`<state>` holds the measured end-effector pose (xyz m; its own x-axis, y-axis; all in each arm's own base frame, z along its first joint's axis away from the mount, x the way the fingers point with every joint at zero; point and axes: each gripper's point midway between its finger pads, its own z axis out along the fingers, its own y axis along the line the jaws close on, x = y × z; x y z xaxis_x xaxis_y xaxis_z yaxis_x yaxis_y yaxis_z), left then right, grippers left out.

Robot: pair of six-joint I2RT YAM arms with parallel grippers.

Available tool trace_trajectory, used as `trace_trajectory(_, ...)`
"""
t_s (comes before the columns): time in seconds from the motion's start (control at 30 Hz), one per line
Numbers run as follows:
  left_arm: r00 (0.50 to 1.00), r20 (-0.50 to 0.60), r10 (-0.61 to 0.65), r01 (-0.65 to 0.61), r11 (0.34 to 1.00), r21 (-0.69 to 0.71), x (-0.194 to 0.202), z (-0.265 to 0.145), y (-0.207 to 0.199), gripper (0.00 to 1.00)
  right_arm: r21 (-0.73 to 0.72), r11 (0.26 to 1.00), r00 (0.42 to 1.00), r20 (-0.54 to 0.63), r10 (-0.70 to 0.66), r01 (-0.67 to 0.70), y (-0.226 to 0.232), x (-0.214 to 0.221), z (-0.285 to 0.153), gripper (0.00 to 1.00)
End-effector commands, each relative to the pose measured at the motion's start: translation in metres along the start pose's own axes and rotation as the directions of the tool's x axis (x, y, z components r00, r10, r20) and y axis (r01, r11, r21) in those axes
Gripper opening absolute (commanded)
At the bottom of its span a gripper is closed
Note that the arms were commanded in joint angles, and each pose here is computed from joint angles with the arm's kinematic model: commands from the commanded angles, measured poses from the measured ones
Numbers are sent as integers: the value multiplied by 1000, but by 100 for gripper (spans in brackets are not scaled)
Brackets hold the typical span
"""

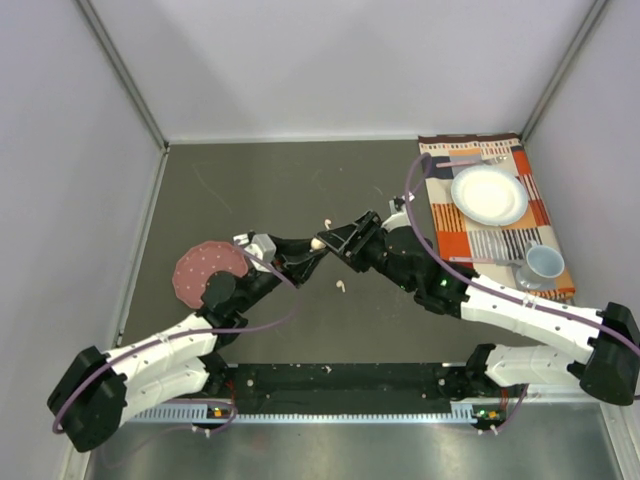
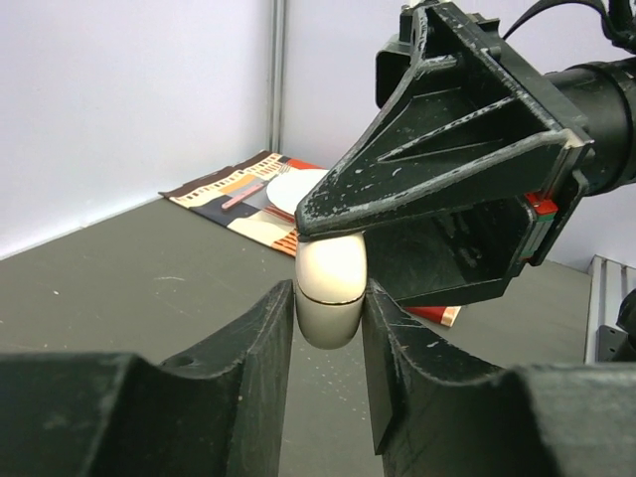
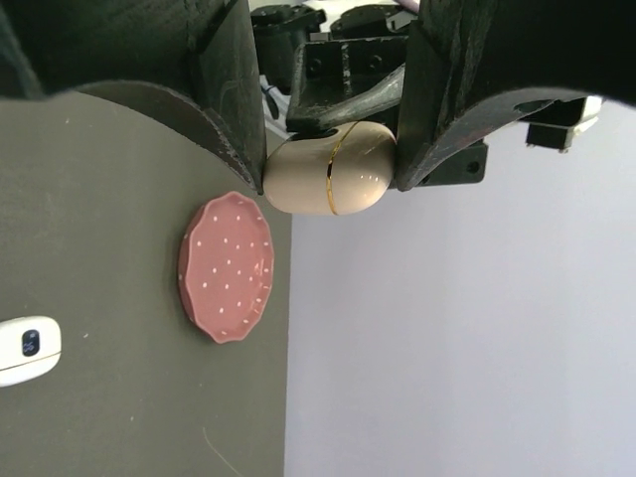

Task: Insert the wireless bluetooth earbuds into the charging case
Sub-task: Pass from the left arm to the right

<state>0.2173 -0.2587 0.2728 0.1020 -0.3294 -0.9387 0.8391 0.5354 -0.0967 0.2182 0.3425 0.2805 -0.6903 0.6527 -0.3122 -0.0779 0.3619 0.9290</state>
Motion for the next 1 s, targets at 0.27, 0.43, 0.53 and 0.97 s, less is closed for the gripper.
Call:
trace_trajectory(0.27,997,69,-15,18,999,-44,-5,-1,9,45,-117,984,990,2,138,-137,30,-7,-7,8)
trace_trajectory(0.43,992,126,-21,28,998,-54,-11,-6,10,40,-125,981,989,-12,147,-147,31,-4,-6,8)
trace_trajectory(0.53,990,136,-24,30,998,-47,-12,-6,9,40,-118,982,989,-24,146,-148,29,-1,-4,8)
trace_trajectory(0.97,991,135,13,-19,999,46,-16,-2,-7,47,-52,991,992,-19,122,-123,20,1,3,7)
